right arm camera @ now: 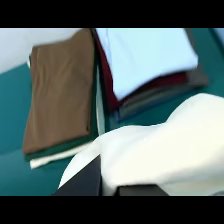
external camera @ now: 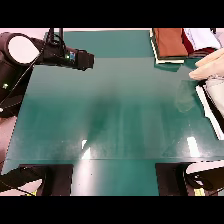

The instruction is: Fold the shirts.

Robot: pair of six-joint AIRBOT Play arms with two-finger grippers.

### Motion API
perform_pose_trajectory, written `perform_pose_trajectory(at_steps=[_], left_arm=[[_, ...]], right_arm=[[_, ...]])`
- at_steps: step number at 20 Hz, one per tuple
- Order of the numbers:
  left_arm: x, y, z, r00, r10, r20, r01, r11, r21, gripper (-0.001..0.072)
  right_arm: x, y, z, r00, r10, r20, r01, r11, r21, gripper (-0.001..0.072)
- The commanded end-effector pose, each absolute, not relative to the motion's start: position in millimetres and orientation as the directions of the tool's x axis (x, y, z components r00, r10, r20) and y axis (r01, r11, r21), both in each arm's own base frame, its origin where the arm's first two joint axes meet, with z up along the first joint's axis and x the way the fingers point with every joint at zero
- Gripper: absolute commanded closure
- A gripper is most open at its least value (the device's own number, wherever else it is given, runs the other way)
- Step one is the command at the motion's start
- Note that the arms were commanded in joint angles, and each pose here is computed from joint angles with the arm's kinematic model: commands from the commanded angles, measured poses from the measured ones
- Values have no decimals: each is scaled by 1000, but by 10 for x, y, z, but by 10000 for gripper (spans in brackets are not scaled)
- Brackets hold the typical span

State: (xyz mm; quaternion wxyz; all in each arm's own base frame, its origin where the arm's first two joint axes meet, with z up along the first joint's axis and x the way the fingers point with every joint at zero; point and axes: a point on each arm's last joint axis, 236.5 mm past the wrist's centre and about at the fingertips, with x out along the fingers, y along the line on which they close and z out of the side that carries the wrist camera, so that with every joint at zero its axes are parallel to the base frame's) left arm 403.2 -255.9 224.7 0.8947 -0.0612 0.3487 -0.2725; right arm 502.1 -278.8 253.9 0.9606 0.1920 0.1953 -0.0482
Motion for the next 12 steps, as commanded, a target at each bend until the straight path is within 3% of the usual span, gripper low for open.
perform_pose_trajectory(at_steps=[1, 5, 8, 12], left_arm=[[4026, -2558, 2232, 605, -529, -596, 439, 845, -305, 680], [4024, -2558, 2230, 604, -529, -597, 440, 845, -304, 679], [4018, -2556, 2222, 601, -528, -600, 440, 845, -303, 680], [4013, -2555, 2217, 599, -527, -602, 444, 845, -298, 679]], right_arm=[[4998, -2848, 2885, 944, -70, -322, 162, 949, 269, 695], [4747, -2773, 2963, 936, -87, -341, 153, 973, 172, 695], [4370, -2945, 2760, 881, -186, -434, 247, 965, 90, 695], [3775, -3013, 2515, 821, -224, -526, 281, 959, 30, 695]])
